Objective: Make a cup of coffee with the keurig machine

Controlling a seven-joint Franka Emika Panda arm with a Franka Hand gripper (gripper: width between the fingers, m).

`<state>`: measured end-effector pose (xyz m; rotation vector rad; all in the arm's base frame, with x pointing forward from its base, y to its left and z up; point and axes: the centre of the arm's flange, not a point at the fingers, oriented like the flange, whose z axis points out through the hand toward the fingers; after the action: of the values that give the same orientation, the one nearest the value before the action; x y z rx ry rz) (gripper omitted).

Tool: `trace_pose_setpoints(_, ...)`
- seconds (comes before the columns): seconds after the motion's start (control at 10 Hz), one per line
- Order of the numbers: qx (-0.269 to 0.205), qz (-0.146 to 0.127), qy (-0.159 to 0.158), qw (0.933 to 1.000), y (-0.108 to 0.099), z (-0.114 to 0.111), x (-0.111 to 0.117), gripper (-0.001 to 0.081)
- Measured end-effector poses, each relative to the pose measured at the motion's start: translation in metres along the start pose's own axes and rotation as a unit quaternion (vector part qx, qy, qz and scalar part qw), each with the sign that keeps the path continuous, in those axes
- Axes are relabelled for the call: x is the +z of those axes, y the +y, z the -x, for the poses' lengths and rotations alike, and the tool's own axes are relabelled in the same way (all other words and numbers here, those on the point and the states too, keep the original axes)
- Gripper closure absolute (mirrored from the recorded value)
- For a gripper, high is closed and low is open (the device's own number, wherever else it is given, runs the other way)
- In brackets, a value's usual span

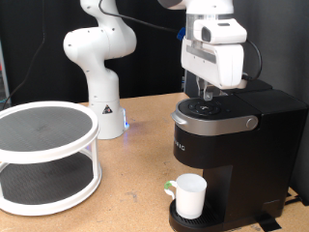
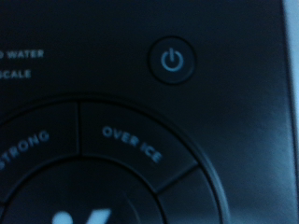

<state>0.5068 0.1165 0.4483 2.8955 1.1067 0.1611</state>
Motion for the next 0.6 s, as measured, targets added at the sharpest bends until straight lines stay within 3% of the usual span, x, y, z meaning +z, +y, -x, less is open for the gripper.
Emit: trace_pose_setpoints(0.6, 0.011, -0.002, -0.006, 0.9999, -0.001, 0.001, 0.016, 0.0802)
